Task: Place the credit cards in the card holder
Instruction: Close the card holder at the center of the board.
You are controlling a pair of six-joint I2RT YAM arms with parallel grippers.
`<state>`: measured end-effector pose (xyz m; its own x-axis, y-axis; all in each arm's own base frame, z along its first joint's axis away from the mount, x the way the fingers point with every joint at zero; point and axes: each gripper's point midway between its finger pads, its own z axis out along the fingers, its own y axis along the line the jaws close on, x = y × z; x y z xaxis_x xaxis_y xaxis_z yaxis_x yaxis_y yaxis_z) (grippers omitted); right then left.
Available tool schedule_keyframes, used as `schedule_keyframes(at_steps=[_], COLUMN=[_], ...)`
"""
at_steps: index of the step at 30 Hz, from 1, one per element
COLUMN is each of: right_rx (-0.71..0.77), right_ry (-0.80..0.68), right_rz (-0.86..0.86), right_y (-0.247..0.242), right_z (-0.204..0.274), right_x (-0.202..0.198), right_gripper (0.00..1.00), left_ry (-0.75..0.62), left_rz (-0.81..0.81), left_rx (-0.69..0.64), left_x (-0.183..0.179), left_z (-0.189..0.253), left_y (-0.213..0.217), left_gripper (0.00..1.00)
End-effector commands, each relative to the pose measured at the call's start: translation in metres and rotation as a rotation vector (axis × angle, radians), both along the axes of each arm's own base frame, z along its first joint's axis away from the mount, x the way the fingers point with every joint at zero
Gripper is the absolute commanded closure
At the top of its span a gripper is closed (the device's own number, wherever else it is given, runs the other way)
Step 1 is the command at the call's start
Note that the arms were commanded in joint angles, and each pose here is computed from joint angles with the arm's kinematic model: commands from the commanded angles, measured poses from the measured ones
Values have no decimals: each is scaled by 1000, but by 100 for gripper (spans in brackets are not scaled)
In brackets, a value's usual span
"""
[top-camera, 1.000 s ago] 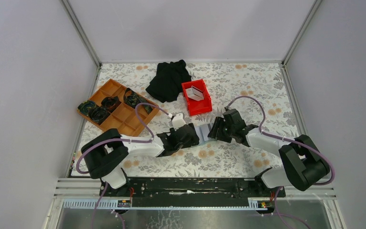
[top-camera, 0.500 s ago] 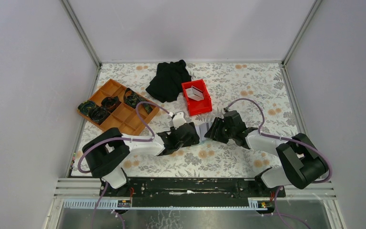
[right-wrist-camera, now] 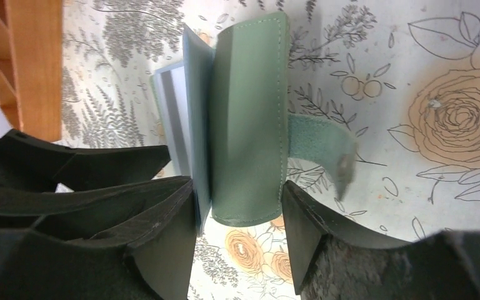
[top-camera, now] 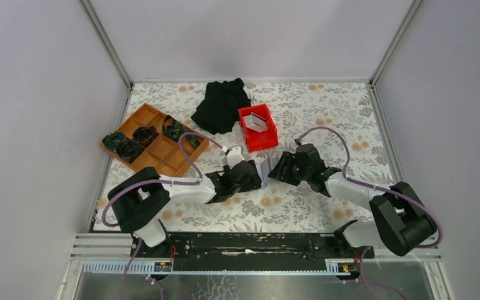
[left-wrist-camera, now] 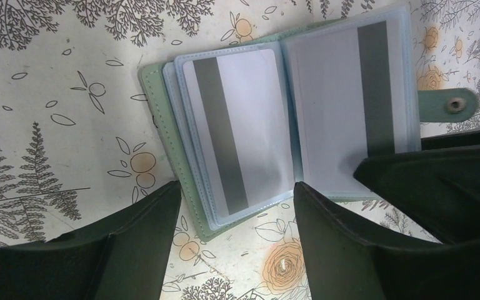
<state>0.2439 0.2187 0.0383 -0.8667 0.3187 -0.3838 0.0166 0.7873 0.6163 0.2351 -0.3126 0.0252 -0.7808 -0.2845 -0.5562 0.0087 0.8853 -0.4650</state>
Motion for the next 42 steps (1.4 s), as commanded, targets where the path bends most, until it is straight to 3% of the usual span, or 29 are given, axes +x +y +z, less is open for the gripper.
schedule_keyframes(at_steps=[1, 19, 34, 42], right_rx=[98, 194, -208, -167], right_ry=[-85, -101, 61, -23], right_rz=[52, 109, 110, 155], right_y=[19, 38, 10, 27], right_z=[39, 67, -10, 13], right_x=[6, 5, 0, 1], right_gripper=[43, 42, 57, 52], left_ry=[81, 105, 100, 104], left_rz=[-31, -21, 3, 6], left_rx=[69, 63, 38, 40], left_x=[-14, -16, -18, -21], left_z=[-26, -34, -29, -30], left_y=[11, 11, 14, 19], left_gripper=[26, 27, 27, 28])
